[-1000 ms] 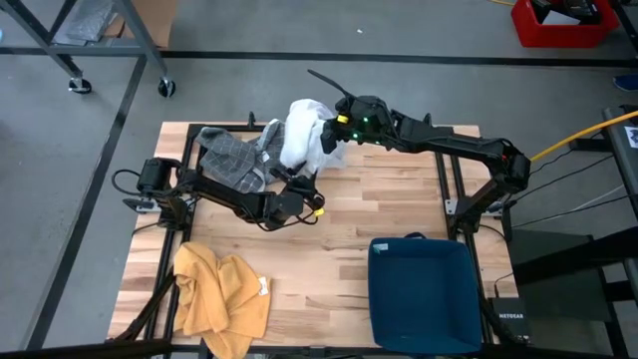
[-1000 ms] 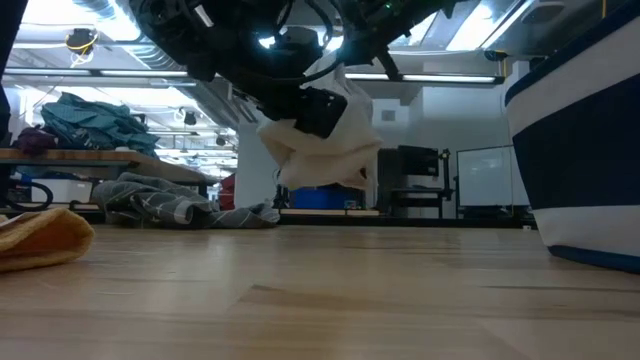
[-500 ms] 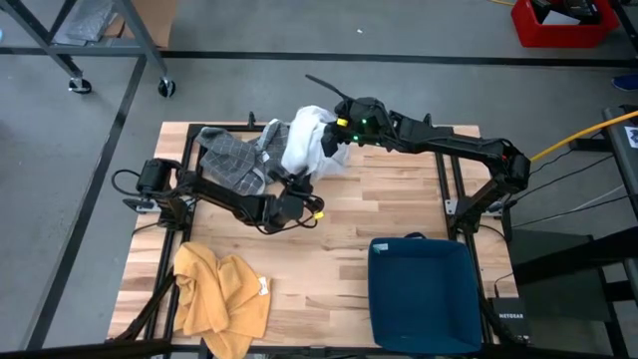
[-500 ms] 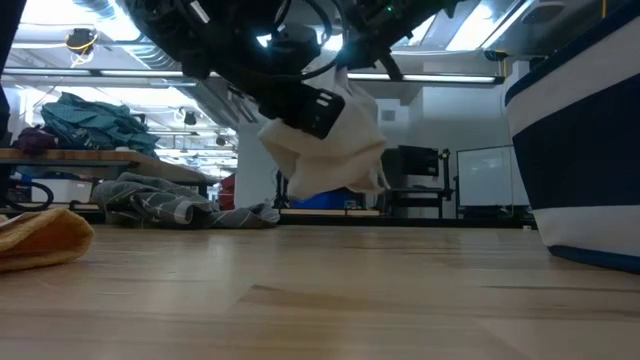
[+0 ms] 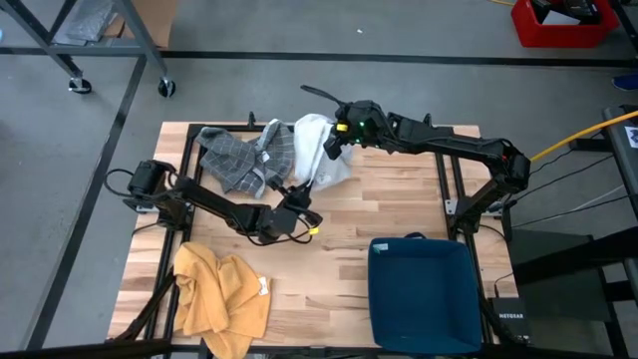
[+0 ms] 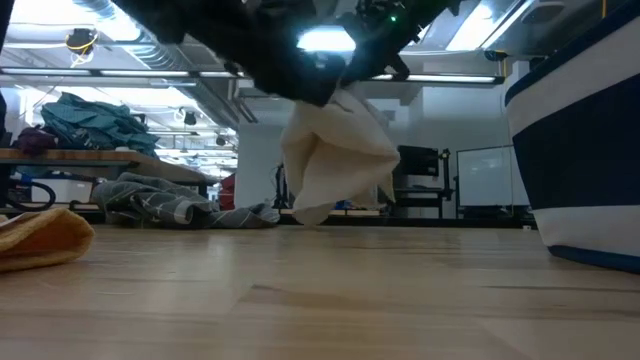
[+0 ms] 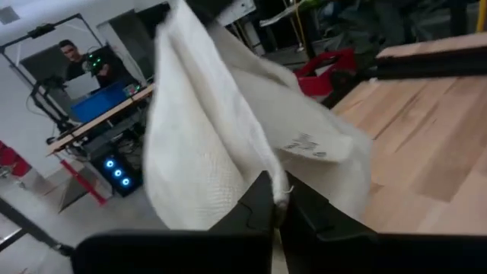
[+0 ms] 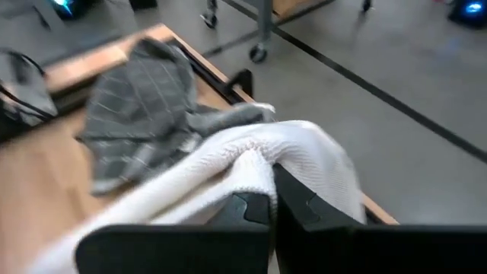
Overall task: Fold towel
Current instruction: Fold the white kitchen towel
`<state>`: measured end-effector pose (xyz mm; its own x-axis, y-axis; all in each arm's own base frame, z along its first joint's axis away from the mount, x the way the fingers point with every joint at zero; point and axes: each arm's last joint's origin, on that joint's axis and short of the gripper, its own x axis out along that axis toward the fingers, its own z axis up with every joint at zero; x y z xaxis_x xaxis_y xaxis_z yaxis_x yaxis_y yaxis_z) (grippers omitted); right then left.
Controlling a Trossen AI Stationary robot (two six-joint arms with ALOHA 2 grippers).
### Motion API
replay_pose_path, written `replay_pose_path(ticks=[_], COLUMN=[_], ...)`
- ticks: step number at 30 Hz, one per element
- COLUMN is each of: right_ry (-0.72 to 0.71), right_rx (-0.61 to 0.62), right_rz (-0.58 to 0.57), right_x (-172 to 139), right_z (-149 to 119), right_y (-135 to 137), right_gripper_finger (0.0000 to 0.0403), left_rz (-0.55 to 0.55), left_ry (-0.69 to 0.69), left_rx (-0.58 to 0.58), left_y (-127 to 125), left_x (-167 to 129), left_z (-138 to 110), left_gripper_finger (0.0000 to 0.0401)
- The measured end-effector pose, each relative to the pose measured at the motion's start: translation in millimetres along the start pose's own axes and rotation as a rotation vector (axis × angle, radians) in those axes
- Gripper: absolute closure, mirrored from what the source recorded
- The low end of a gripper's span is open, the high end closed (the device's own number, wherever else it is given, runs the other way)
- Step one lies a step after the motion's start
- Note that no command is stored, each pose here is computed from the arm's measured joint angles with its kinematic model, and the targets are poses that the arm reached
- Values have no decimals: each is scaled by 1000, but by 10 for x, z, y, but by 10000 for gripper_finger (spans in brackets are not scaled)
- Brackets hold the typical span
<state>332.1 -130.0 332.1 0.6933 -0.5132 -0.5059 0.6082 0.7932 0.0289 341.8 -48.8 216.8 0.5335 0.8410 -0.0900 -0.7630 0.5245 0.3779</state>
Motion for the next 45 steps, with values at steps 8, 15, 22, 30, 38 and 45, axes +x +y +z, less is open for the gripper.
replay_pose_path(ticks=[8,15,22,30,38,45], right_ry=[92,168,254,396,500,546], right_rx=[-132,-158,-170,-134,-26,-57], right_rz=[-50,-63,-58,26,154,147], right_x=[-7,-18,-36,-76,-111,-117], right_z=[-92,-165,-245,-365,-433,-556], right_y=[-31,-47,-61,-59,-31,51], right_gripper_finger=[400,347,265,229,228,228], left_rz=[-9,27,63,71,84,106], left_ry=[-48,-71,-81,-80,-74,-80], left_rx=[27,128,179,183,231,205], left_y=[269,561,790,829,846,876], left_x=[-138,-168,-167,-159,-154,-161], left_z=[300,511,637,653,659,694], left_gripper_finger=[400,401,401,401,401,401])
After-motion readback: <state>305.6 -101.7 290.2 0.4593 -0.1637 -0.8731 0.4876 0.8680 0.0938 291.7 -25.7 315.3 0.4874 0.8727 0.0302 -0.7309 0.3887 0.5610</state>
